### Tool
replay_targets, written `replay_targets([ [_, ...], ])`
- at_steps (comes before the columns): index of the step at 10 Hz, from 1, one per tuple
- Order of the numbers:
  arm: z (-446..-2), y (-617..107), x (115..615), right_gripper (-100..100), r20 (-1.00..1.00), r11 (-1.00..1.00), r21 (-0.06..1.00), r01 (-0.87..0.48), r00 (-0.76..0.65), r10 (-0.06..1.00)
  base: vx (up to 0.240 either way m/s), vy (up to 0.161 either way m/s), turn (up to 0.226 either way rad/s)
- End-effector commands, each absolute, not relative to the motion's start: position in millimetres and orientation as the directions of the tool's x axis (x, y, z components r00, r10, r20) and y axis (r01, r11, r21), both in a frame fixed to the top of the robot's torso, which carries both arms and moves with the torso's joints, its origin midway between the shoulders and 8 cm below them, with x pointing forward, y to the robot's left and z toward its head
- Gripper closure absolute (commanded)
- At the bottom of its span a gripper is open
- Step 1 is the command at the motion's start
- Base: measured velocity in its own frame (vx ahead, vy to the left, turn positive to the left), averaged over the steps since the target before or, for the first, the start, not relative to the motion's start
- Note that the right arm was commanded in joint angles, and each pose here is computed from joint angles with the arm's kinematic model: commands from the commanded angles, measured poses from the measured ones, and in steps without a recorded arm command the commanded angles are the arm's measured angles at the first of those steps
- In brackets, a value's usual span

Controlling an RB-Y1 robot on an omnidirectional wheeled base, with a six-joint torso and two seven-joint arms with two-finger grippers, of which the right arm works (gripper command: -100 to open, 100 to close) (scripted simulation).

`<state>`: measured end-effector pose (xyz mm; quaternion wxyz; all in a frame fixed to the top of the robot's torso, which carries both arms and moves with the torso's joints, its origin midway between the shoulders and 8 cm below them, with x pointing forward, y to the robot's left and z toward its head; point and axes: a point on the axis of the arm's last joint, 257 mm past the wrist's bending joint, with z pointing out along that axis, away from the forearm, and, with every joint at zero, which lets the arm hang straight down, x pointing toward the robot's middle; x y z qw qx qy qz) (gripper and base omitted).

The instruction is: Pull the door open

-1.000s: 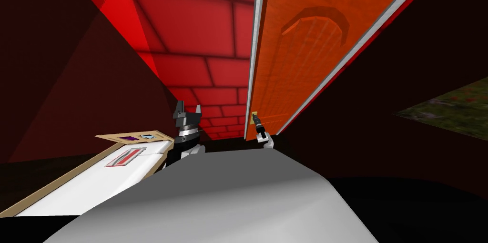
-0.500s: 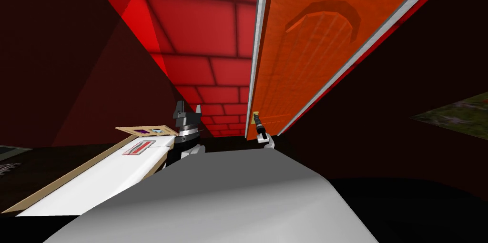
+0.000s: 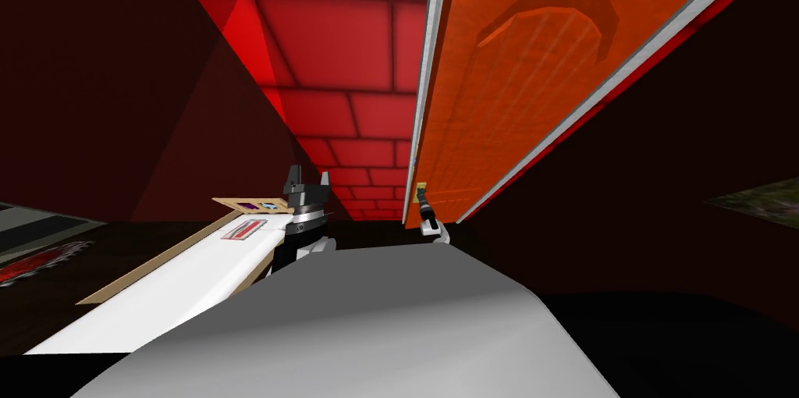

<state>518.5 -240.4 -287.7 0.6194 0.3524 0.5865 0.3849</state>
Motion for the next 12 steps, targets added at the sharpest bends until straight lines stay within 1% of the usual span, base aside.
replay_targets([
  [1,-276.4,-232.3,519.7,100,-0.368,0.368,0.925,-0.091,0.015,0.930,-0.043,-0.013,0.172],
  [2,-275.8,-234.7,517.7,100,-0.317,0.317,0.944,-0.091,0.019,0.948,-0.066,-0.029,0.226],
  [3,-275.8,-235.4,517.7,100,-0.297,0.297,0.951,-0.090,0.019,0.955,-0.069,-0.018,0.047],
  [4,-277.3,-241.0,515.4,-100,-0.376,0.377,0.922,-0.087,0.021,0.926,-0.035,0.023,-0.039],
  [7,-280.0,-256.2,508.0,-100,-0.518,0.518,0.851,-0.086,0.024,0.855,-0.007,0.041,-0.050],
  [9,-282.3,-269.1,501.2,-100,-0.628,0.627,0.774,-0.085,0.024,0.778,-0.007,0.047,-0.068],
  [10,-282.3,-269.1,501.2,-100,-0.633,0.632,0.770,-0.085,0.025,0.774,-0.015,0.034,-0.021],
  [12,-284.7,-282.5,493.4,-100,-0.741,0.740,0.667,-0.086,0.022,0.671,-0.017,0.037,-0.062],
])
